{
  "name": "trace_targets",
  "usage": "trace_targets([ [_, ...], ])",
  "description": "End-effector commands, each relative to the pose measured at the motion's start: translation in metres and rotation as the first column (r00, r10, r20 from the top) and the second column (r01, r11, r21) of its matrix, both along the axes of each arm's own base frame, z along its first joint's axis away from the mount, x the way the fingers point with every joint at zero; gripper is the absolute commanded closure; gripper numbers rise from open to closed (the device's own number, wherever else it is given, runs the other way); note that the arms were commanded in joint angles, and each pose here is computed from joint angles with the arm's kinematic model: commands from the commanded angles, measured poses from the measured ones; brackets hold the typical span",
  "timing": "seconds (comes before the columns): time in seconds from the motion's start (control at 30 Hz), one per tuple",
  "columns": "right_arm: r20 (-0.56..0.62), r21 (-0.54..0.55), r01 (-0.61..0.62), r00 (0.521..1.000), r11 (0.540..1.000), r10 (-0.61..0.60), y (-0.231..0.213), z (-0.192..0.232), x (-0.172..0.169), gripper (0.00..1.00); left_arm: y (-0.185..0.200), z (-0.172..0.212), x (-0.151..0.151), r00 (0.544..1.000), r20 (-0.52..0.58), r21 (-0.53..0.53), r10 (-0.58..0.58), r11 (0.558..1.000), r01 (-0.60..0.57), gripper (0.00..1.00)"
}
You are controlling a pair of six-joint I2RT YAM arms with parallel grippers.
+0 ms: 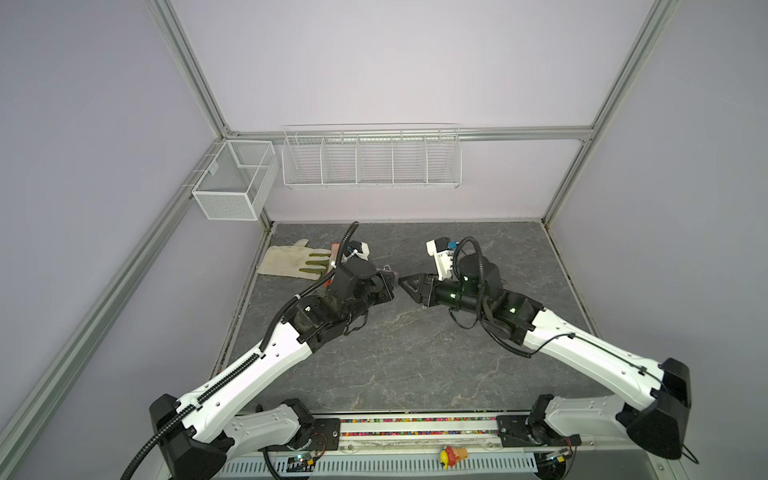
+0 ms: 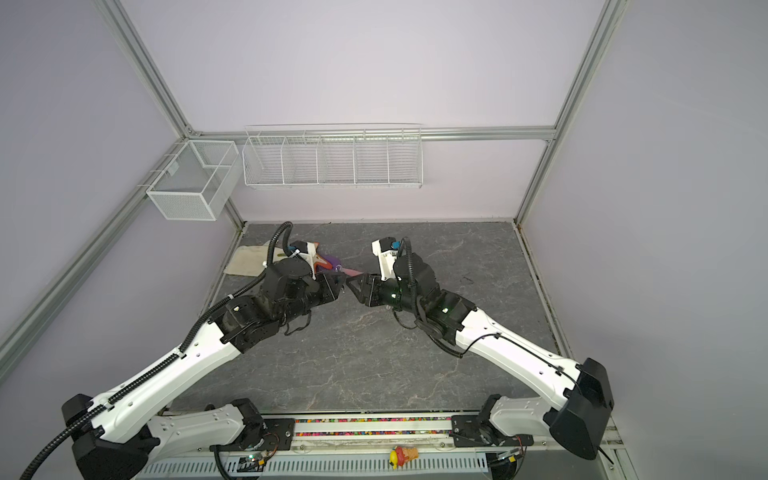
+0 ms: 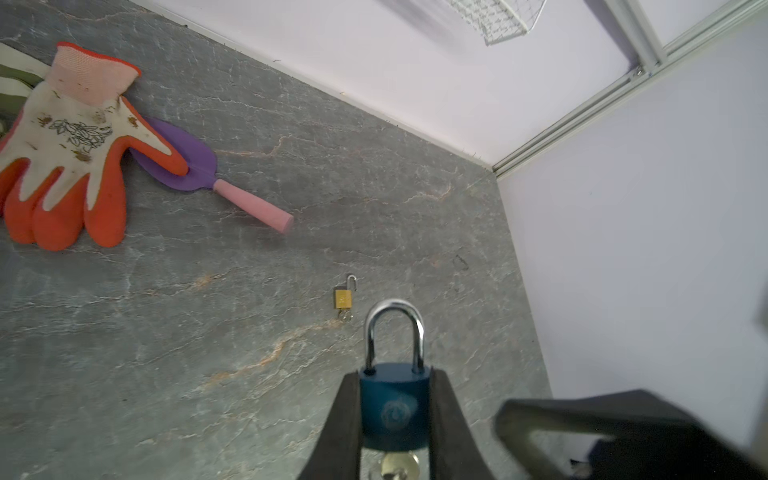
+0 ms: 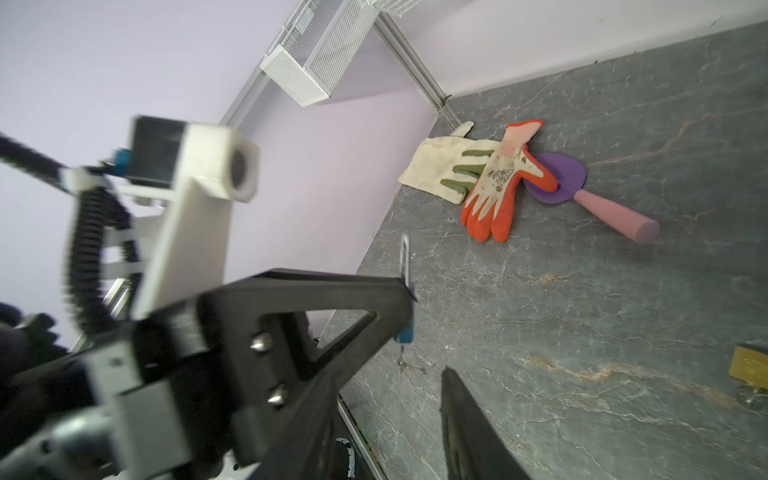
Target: Unlock with the key
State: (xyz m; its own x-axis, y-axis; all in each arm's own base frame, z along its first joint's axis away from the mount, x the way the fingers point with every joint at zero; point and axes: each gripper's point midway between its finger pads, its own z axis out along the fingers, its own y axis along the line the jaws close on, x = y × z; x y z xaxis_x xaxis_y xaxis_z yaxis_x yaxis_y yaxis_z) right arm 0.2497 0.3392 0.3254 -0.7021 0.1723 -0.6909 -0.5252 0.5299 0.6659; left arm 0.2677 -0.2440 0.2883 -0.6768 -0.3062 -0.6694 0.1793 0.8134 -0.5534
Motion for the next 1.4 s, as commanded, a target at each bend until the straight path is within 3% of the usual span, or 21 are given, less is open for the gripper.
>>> trace_targets([
  [0.0, 0.029, -0.079, 0.004, 1.0, 0.997, -0.001, -0.018, 0.0, -0.002, 0.5, 0.011, -0.013, -0.009, 0.997, 0.03, 0.118, -0.072, 0.991, 0.068, 1.0],
  [0.37, -0.056, -0.319, -0.104, 0.994, 0.942, 0.091, -0.031, -0.034, 0.001, 0.34, 0.001, -0.039, -0.023, 0.929, 0.241, 0.205, -0.282, 0.95, 0.235, 1.0],
  [0.57, -0.087, -0.424, -0.162, 0.987, 0.891, 0.138, -0.024, -0.049, 0.009, 0.32, -0.014, -0.056, -0.032, 0.874, 0.332, 0.278, -0.355, 0.922, 0.268, 1.0],
  [0.87, -0.114, -0.564, -0.206, 0.979, 0.799, 0.171, -0.023, -0.07, 0.017, 0.29, -0.026, -0.063, -0.042, 0.8, 0.428, 0.278, -0.421, 0.903, 0.327, 1.0],
  [1.23, -0.153, -0.627, -0.288, 0.957, 0.724, 0.248, -0.002, -0.087, 0.021, 0.28, -0.025, -0.066, -0.041, 0.804, 0.419, 0.293, -0.421, 0.901, 0.319, 1.0],
  [1.37, -0.144, -0.674, -0.262, 0.964, 0.691, 0.225, -0.004, -0.095, 0.029, 0.28, -0.024, -0.065, -0.041, 0.807, 0.416, 0.292, -0.418, 0.902, 0.317, 1.0],
])
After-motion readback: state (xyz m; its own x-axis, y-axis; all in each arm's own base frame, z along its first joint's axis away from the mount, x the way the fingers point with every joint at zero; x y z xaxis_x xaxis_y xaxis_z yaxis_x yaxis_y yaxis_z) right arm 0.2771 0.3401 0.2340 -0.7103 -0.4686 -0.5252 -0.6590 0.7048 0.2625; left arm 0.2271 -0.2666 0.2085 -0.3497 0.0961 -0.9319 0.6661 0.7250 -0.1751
